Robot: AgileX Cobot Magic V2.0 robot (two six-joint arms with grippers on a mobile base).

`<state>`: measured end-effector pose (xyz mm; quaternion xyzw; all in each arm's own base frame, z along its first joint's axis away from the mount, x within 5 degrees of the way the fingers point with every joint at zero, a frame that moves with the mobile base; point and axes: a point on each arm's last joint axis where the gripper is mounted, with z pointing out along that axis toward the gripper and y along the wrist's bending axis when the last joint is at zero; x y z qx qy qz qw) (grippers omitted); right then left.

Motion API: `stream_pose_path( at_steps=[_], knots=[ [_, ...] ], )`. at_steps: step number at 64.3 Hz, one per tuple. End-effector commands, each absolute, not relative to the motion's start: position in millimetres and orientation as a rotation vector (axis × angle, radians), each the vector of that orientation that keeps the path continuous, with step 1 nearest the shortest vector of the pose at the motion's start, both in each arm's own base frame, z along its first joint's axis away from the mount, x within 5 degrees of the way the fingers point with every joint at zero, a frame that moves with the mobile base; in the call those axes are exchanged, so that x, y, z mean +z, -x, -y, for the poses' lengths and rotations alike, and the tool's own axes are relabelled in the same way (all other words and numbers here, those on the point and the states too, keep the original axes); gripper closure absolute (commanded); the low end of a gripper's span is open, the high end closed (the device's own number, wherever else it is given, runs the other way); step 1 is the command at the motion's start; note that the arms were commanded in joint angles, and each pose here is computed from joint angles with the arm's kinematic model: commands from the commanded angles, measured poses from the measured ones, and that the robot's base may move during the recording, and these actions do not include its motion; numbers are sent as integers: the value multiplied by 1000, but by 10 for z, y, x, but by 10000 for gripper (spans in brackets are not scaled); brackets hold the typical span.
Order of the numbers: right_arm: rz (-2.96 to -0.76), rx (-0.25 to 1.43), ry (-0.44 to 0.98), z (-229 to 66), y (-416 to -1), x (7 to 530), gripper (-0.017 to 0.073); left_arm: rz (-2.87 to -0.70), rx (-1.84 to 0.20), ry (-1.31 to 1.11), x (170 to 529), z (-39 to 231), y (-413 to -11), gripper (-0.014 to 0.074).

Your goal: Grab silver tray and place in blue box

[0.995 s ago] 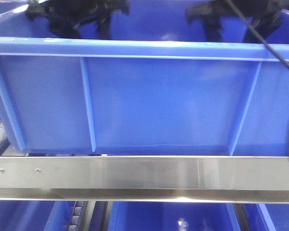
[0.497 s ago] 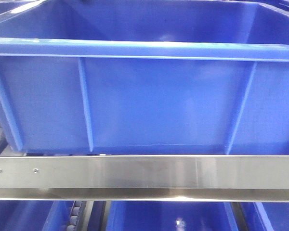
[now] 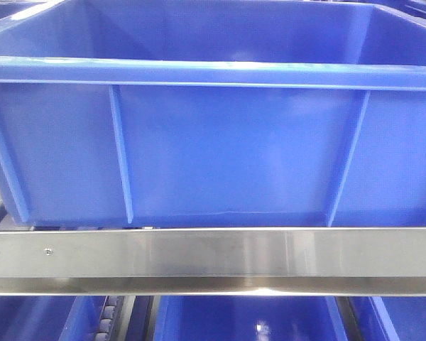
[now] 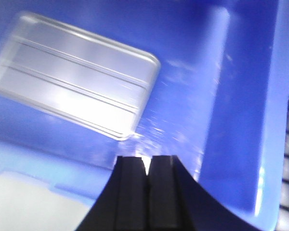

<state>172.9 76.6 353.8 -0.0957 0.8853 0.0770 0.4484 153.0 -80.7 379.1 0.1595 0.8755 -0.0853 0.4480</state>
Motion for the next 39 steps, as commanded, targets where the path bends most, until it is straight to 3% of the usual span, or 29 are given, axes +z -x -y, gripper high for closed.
stream_pose_path(
  at_steps=[1,22,39],
  knots=[
    [-1993,245,279,-680,-1502,3636,503,-1981,-267,-411,3848,697,-1313,691],
    [-1761,240,327,-331,-880,3233,503,-1711,-344,-390,3568,309,-669,691],
    [-1662,247,334,-239,-704,3116,503,-1645,-390,-367,3503,239,-531,692]
  ],
)
